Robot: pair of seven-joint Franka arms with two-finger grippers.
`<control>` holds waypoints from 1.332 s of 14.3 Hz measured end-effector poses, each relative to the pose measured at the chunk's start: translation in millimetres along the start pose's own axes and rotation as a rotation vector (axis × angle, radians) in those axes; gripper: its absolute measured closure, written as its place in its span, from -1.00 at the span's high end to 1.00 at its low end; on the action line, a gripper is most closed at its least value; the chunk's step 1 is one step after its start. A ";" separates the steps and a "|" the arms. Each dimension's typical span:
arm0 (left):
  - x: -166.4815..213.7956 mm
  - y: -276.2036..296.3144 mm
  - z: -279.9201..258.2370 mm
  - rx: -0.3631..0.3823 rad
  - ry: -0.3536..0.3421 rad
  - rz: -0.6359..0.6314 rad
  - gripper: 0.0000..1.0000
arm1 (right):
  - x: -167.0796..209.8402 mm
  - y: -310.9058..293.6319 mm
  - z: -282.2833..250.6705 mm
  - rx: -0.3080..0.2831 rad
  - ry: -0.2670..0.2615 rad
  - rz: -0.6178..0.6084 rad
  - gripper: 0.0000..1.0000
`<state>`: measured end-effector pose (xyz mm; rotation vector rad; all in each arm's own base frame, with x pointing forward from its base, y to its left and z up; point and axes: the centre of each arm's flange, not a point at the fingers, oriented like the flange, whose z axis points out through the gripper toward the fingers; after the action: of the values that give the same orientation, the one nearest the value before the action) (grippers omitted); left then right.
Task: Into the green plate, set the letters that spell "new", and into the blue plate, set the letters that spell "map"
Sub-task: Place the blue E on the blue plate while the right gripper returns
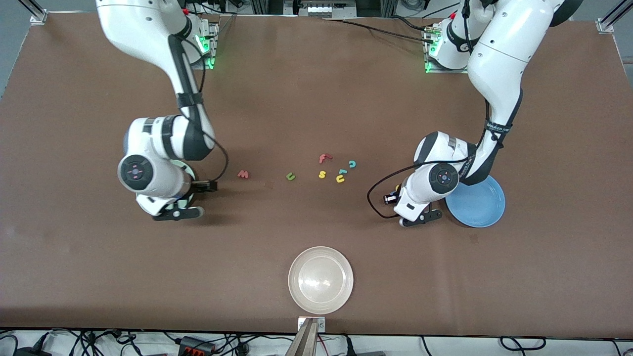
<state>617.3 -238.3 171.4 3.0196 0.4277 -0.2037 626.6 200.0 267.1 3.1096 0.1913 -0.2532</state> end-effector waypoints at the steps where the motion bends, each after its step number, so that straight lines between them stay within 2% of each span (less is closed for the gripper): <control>1: -0.1 1.5 -2.7 -0.001 0.001 0.002 -0.46 | -3.8 -21.3 1.2 0.017 0.001 0.004 0.68; 2: -1.4 2.5 -2.1 0.003 -0.004 0.004 -0.46 | -7.2 -38.8 2.1 0.026 0.003 0.040 0.47; 4: -1.8 3.6 -7.1 0.020 -0.027 0.009 -0.46 | -10.6 -60.2 3.5 0.029 0.016 0.175 0.44; 6: 5.1 5.2 -35.9 0.058 -0.059 0.044 -0.46 | -13.2 -74.7 9.8 0.026 0.017 0.352 0.43; 8: 15.9 -0.4 -80.0 0.160 -0.068 0.123 -0.46 | -17.9 -99.9 21.8 0.017 0.028 0.526 0.40; 10: 24.8 -16.6 -110.6 0.303 -0.060 0.206 -0.46 | -25.9 -139.7 39.0 0.012 0.073 0.658 0.39; 12: 34.0 -41.3 -116.4 0.378 -0.093 0.287 -0.46 | -34.2 -172.0 55.7 0.015 0.113 0.741 0.38; 16: 70.9 -135.2 -101.2 0.359 -0.200 0.394 -0.46 | -45.8 -197.8 73.8 0.020 0.102 0.824 0.30; 19: 74.0 -172.1 -57.6 0.315 -0.189 0.400 -0.46 | -46.4 -202.9 74.0 0.066 0.085 0.881 0.22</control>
<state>646.1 -47.6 206.5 3.2573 -0.2482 -0.5637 544.4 393.9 200.5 2.9023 -1.1594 -0.0963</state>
